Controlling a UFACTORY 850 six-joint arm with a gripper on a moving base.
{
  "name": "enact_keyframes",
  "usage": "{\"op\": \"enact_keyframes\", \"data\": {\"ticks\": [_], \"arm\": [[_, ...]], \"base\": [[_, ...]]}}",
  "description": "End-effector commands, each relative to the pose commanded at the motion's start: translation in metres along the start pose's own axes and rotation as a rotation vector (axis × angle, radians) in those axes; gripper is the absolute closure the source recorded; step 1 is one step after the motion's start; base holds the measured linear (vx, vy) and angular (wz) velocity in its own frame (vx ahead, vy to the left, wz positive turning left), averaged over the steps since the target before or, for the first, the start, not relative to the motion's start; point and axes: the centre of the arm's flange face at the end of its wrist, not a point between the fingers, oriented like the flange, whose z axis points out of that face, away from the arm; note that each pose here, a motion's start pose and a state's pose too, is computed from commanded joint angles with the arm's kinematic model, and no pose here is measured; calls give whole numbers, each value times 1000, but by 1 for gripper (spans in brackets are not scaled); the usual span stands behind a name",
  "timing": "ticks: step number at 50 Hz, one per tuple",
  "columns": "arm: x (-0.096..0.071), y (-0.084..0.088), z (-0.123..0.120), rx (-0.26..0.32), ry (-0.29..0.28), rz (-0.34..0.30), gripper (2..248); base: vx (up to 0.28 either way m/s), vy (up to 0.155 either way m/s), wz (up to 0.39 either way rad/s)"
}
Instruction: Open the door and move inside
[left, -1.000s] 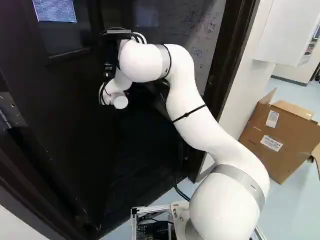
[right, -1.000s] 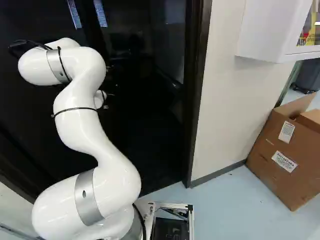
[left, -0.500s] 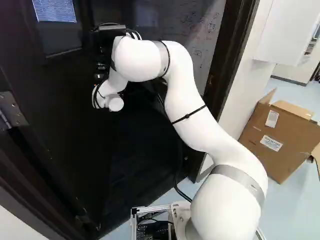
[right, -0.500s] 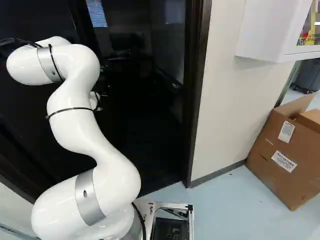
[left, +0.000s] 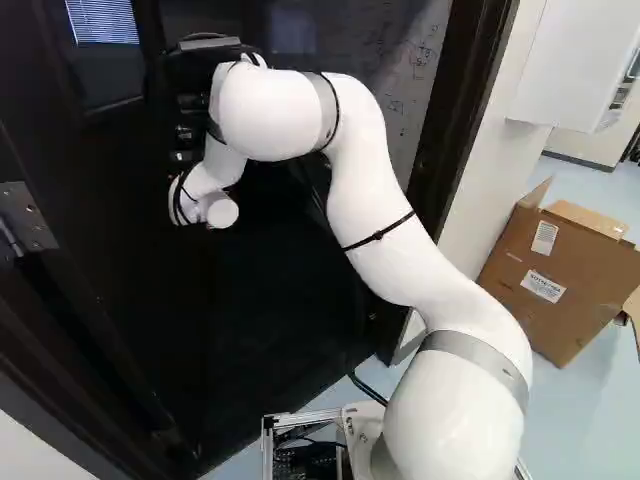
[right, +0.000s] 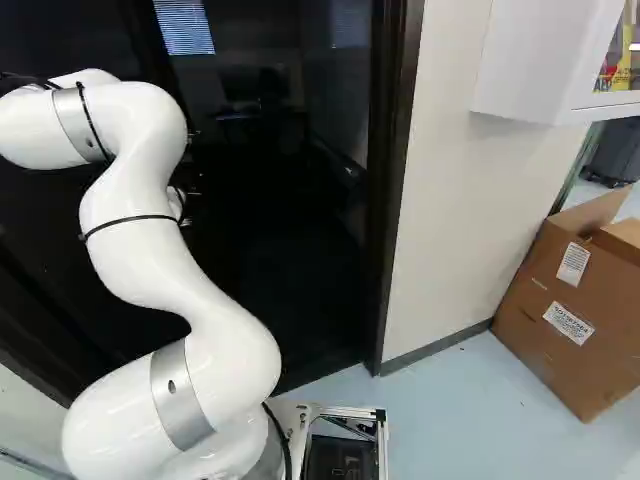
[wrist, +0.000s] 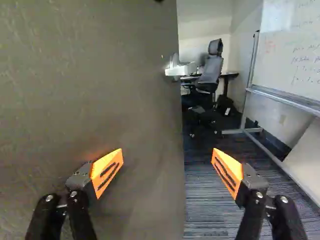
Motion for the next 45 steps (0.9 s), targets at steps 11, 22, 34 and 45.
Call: {"op": "enact_keyframes", "data": {"ticks": [11,22,34,45], "arm": [[-2,-14,0,35,1,-12,3],[-5,-28,8,70,10,-25,3],[-9,-45,18,112,30,-39,3],[-13,-63,30,155,52,-53,3]], "base": [[0,0,0],[0,0,0],[0,0,0],[0,0,0]]}}
